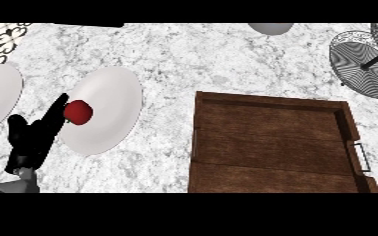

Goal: Pick the bell pepper from the tray and place it in the tiered basket

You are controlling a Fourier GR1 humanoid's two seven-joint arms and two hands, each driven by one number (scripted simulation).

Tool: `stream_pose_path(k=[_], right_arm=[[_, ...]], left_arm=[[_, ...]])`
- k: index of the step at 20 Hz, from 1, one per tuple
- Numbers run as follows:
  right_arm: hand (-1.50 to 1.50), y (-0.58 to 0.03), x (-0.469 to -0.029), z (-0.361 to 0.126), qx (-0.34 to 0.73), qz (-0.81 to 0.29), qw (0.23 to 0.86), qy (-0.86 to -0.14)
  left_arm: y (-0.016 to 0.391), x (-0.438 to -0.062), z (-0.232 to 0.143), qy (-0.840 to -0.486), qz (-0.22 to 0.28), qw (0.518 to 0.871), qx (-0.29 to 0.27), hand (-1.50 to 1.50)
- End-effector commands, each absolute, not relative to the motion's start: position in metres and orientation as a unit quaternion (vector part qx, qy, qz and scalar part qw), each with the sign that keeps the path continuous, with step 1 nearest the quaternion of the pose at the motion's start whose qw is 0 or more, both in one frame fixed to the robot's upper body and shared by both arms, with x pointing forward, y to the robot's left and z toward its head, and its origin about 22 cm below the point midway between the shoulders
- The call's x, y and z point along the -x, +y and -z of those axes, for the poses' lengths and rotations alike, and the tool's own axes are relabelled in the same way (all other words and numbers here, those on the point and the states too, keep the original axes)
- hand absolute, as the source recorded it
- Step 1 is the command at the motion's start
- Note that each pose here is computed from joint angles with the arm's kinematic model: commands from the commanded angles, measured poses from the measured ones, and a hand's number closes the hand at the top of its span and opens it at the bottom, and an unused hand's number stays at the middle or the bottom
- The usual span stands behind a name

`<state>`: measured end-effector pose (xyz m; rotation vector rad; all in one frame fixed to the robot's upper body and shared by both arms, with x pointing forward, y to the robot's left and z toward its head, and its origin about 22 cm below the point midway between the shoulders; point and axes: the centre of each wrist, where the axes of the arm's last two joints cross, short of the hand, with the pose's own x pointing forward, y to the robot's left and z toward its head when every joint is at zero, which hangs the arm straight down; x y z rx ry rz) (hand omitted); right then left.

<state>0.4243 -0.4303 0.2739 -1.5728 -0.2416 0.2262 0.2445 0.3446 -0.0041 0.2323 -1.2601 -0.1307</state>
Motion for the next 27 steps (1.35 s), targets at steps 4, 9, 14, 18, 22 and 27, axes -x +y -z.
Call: stream_pose_path(k=[4, 9, 14, 18, 22, 27], right_arm=[[-1.50, -0.426, -0.423, -0.306, 0.730, -0.032, 0.656, -0.190], [-1.50, -0.431, -0.416, -0.322, 0.750, 0.076, 0.612, -0.238], [-1.50, -0.420, -0.414, -0.353, 0.710, 0.192, 0.623, -0.266], [-1.50, -0.435, -0.398, -0.371, 0.662, 0.275, 0.611, -0.336], [-1.50, -0.435, -0.393, -0.369, 0.642, 0.302, 0.577, -0.406], [-1.50, -0.426, -0.392, -0.350, 0.597, 0.288, 0.592, -0.458]], left_arm=[[0.344, -0.249, 0.006, -0.581, 0.055, 0.804, -0.117, 0.00], [0.350, -0.238, 0.008, -0.572, 0.049, 0.810, -0.116, 0.00], [0.352, -0.228, 0.022, -0.568, 0.037, 0.813, -0.122, 0.00], [0.357, -0.229, 0.015, -0.565, 0.026, 0.815, -0.125, 0.00], [0.384, -0.202, 0.020, -0.548, 0.018, 0.825, -0.136, 0.00], [0.379, -0.200, 0.022, -0.542, 0.002, 0.826, -0.151, 0.00]])
